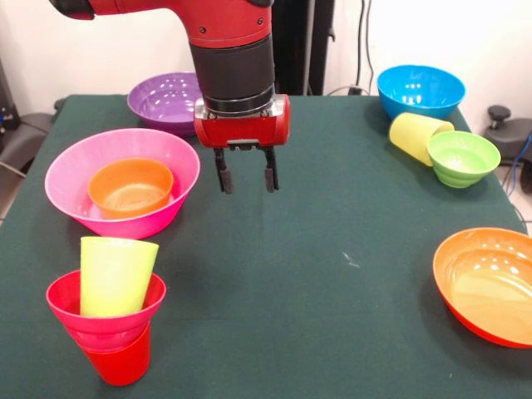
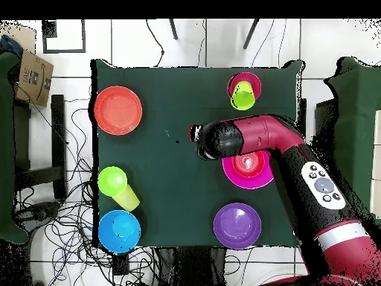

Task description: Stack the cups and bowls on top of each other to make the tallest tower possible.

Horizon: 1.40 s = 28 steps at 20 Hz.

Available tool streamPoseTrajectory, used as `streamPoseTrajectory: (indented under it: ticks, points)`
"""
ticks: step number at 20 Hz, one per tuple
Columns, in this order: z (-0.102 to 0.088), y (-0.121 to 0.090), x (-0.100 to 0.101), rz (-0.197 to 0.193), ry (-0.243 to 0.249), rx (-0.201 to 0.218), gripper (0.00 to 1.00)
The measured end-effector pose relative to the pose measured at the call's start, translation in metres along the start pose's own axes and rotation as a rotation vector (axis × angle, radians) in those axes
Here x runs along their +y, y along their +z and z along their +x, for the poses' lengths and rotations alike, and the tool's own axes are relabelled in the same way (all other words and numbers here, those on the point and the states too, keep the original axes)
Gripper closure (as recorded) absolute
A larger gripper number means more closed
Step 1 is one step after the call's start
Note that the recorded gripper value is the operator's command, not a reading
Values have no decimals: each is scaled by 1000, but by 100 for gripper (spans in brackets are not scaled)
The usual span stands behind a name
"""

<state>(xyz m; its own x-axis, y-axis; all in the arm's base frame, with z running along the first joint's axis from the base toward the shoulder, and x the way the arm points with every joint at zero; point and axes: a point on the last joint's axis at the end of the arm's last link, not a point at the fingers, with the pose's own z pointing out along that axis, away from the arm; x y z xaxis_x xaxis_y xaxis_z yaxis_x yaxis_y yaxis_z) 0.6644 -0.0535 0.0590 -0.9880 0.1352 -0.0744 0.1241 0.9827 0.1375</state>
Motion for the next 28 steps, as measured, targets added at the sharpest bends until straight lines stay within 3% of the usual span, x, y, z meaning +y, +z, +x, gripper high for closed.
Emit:
streamPoseTrajectory:
  ticks: [3,7,8,11,19,28]
  points:
    - [2,-3,1,-5,24,50,0]
    - [8,-9,-1,3,53,152,0]
    - [12,-11,-2,9,59,196,0]
    - [15,-13,-2,15,61,223,0]
    - [13,-18,11,27,37,221,0]
    - [13,-9,70,26,-13,183,0]
